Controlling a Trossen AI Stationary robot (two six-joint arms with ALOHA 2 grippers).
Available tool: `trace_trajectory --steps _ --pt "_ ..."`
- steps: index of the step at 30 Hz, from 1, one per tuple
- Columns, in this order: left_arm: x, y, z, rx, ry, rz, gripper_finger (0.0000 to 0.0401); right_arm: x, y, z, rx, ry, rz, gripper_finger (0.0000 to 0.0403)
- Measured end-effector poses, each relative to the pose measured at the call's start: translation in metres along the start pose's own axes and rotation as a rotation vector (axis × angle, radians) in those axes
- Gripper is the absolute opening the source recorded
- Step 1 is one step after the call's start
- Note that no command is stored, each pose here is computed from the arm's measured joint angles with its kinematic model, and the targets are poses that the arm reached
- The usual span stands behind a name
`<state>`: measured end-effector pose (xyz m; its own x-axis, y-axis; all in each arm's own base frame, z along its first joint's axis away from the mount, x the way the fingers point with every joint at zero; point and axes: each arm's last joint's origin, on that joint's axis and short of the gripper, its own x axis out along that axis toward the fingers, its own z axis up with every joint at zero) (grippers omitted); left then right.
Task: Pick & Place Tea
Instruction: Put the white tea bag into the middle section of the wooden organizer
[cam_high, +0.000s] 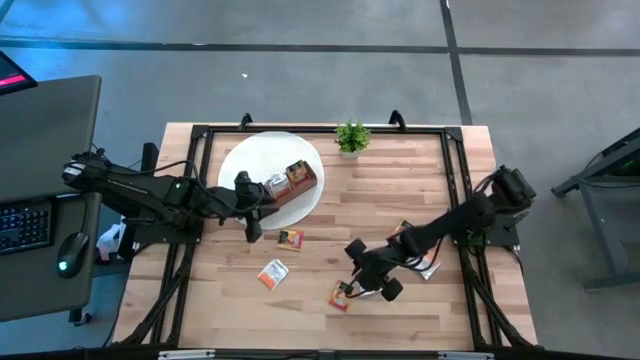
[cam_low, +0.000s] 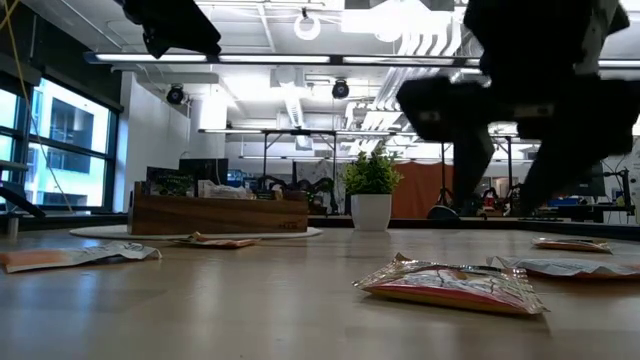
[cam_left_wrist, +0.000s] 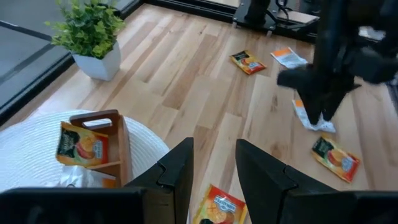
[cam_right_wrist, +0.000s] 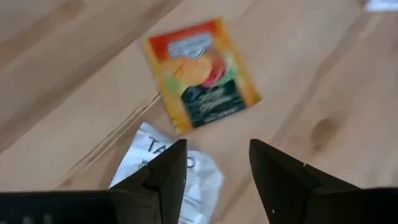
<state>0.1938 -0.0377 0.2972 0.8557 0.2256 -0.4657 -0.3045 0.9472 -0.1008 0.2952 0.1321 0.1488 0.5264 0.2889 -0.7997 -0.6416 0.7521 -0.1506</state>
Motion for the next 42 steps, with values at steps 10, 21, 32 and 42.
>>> trace_trajectory --steps 10,21,32,42 --pt "0.0 0.001 -0.001 0.003 0.003 0.014 0.0117 0.028 -0.003 -0.017 0.009 0.089 0.032 0.0158" --pt "0.0 0.002 -0.004 0.019 0.034 0.025 0.0117 0.024 -0.031 -0.025 0.075 0.102 -0.055 0.0017" --pt "0.004 0.001 -0.006 0.026 0.052 0.04 0.0117 -0.032 -0.14 -0.005 0.326 -0.348 -0.955 0.0004" --pt "0.014 -0.002 -0.01 0.05 0.075 0.091 0.0117 -0.016 -0.225 -0.036 0.407 -0.564 -0.99 0.0002"
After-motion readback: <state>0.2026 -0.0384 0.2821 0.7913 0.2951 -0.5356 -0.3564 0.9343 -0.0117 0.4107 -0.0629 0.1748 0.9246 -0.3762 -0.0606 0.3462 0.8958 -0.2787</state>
